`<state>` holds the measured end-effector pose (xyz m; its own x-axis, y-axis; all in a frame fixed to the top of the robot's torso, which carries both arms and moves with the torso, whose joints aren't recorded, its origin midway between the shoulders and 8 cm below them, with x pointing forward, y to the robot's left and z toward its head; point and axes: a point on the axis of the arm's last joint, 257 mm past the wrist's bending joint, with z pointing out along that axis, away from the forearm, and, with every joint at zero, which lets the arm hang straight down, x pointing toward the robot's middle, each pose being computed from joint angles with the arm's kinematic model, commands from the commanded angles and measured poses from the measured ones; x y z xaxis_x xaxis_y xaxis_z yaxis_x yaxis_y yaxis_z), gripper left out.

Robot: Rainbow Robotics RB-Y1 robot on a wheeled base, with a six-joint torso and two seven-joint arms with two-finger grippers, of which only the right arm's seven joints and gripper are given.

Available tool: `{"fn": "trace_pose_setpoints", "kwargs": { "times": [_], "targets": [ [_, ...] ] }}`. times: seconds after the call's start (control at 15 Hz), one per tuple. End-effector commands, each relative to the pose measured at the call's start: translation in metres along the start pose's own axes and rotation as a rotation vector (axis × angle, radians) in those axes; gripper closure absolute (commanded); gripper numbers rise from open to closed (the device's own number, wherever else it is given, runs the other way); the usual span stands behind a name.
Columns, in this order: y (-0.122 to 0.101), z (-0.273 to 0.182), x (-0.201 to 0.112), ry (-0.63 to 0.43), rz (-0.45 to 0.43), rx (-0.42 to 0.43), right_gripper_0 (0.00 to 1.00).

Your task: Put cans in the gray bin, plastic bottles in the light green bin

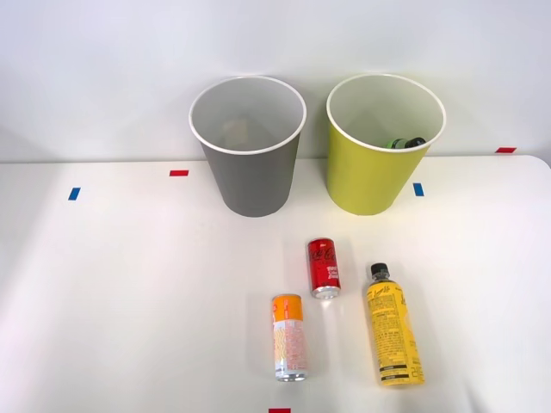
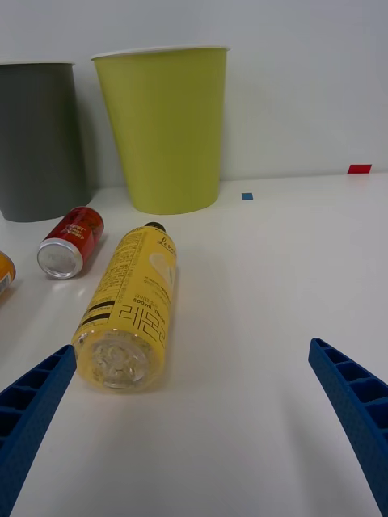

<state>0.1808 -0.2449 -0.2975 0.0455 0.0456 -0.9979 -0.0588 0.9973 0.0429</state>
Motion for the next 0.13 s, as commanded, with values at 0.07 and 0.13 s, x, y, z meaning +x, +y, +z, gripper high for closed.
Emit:
{"fn": "trace_pose_setpoints", "kwargs": {
  "times": [0.07,0.13],
  "targets": [
    [0.0,0.0,0.0,0.0,0.0,0.0,0.0],
    [0.0,0.0,0.0,0.0,0.0,0.0,0.0]
  ]
}}
